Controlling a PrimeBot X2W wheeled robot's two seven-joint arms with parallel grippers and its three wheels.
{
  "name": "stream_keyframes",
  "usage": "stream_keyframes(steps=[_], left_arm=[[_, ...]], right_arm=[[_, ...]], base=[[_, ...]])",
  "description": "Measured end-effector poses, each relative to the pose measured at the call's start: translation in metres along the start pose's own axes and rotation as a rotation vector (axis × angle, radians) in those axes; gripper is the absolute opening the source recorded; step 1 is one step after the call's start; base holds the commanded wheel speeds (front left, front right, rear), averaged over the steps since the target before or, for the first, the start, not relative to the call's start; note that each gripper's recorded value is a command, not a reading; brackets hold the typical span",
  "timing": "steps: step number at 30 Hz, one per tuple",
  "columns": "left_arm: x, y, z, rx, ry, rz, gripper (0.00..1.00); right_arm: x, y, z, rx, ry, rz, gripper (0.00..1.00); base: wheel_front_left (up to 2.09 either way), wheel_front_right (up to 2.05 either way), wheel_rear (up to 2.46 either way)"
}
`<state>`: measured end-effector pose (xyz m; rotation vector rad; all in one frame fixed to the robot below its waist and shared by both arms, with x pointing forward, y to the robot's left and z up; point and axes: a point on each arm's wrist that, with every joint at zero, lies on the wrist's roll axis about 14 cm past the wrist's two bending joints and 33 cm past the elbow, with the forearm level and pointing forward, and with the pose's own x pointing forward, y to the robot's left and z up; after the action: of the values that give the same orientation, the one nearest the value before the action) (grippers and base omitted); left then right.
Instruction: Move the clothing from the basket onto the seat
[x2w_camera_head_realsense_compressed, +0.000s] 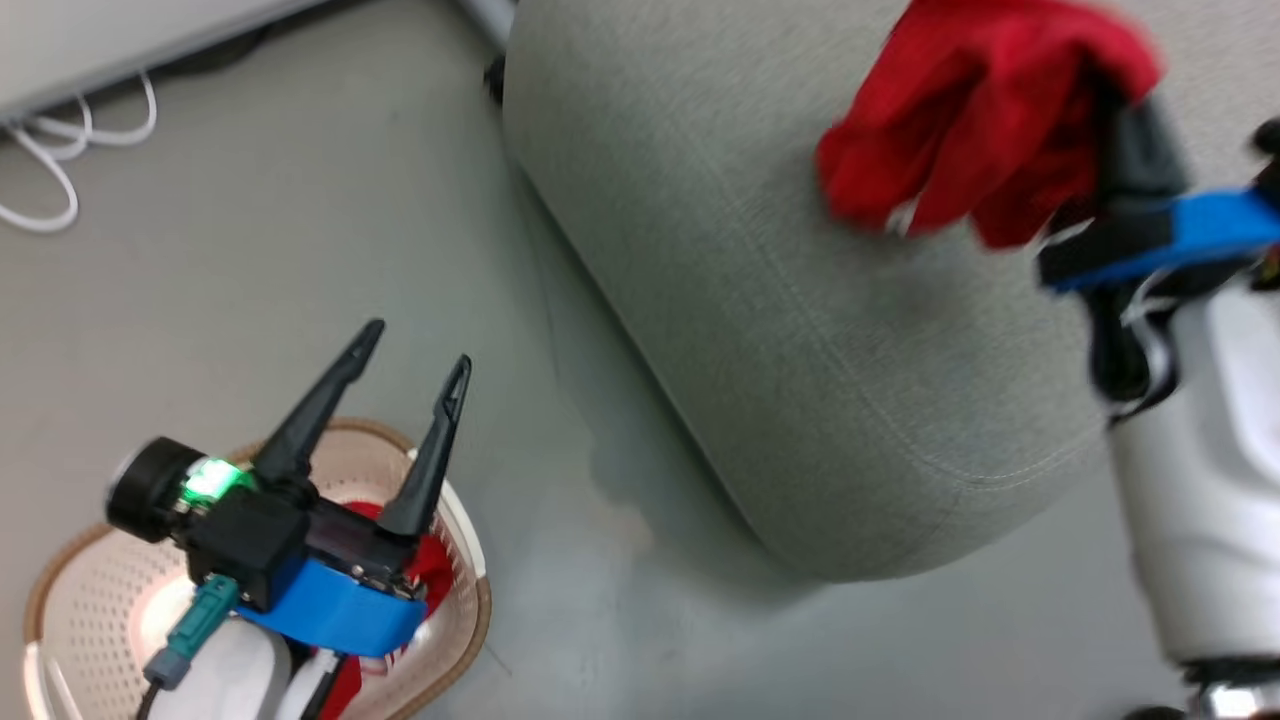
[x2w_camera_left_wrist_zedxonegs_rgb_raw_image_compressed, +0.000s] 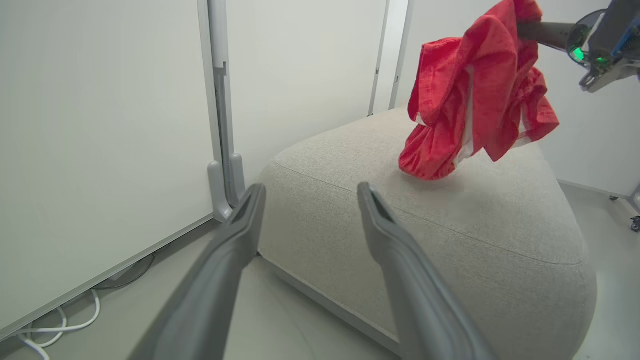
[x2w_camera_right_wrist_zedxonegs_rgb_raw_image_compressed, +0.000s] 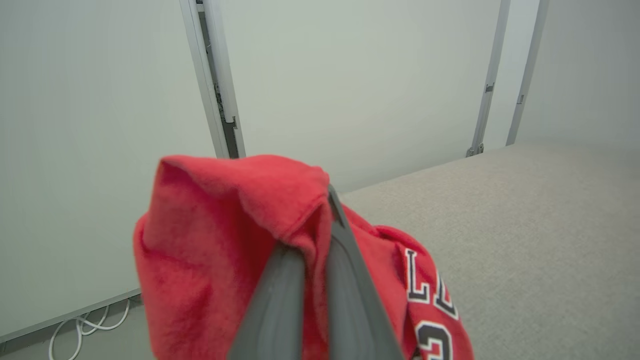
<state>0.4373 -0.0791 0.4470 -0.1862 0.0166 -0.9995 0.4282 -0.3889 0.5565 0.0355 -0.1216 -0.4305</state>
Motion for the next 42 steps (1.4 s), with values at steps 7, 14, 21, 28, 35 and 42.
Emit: stream_keyframes(steps=[7,14,21,28,35,42], left_arm=[[-0.009,0.046,-0.016,0.024,0.019,0.049,1.00],[-0.020,0.079,-0.043,0.001,0.046,0.109,1.00],[-0.033,0.092,-0.073,-0.037,0.099,0.149,1.00],[-0.038,0.090,-0.070,-0.053,0.095,0.163,1.00],[-0.035,0.077,-0.058,-0.085,0.057,0.171,1.00],[-0.035,0.058,-0.035,-0.120,0.030,0.219,1.00]], right_arm=[[0.063,-0.028,0.003,-0.084,-0.018,-0.072,0.00],[0.092,-0.037,-0.050,-0.124,0.065,-0.128,0.00],[0.083,-0.039,-0.126,-0.153,0.241,-0.157,0.00],[0.074,-0.044,-0.140,-0.171,0.302,-0.165,1.00],[0.060,-0.041,-0.132,-0.211,0.325,-0.119,1.00],[0.033,-0.046,-0.107,-0.283,0.314,-0.045,1.00]], base=[[0.00,0.00,0.00],[0.00,0.00,0.00],[0.00,0.00,0.00],[0.00,0.00,0.00],[0.00,0.00,0.00],[0.00,0.00,0.00]])
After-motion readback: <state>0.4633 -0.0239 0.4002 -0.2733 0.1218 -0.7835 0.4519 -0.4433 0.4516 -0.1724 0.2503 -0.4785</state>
